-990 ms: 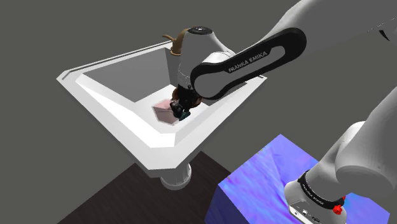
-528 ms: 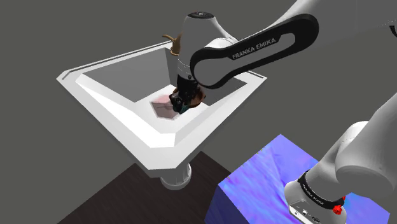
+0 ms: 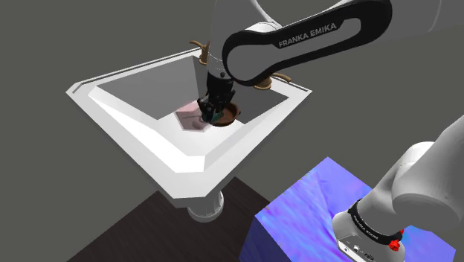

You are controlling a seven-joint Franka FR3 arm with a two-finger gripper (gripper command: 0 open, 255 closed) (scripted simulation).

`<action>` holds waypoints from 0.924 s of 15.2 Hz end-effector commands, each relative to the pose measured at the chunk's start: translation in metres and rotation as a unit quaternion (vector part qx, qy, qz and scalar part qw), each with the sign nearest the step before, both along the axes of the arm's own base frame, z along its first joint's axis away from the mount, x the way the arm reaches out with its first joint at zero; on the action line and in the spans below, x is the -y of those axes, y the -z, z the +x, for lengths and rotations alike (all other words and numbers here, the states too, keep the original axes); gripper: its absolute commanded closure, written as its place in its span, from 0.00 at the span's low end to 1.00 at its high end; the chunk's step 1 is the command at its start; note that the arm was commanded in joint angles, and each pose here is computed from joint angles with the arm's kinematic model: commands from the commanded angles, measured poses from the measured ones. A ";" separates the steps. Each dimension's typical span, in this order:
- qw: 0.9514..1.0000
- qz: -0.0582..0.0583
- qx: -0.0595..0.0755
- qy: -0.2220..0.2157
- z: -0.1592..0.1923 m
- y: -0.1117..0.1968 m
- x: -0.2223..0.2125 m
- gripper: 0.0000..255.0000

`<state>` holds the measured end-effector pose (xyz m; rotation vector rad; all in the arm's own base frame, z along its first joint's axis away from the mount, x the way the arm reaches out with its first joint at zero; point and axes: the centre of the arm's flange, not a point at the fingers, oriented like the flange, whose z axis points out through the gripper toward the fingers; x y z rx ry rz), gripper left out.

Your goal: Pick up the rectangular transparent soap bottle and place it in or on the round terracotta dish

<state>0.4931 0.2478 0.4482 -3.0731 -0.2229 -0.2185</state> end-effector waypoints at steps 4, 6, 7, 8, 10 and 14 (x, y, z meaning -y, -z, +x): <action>1.000 0.000 0.000 0.000 -0.001 -0.026 0.000 1.00; 1.000 0.000 0.000 0.000 0.006 -0.030 0.011 1.00; 1.000 0.000 0.000 0.000 0.014 -0.032 0.022 1.00; 1.000 0.000 0.000 0.000 0.021 -0.034 0.033 1.00; 1.000 0.000 0.000 0.000 0.035 -0.038 0.055 1.00; 1.000 0.000 0.000 0.000 0.065 -0.045 0.098 1.00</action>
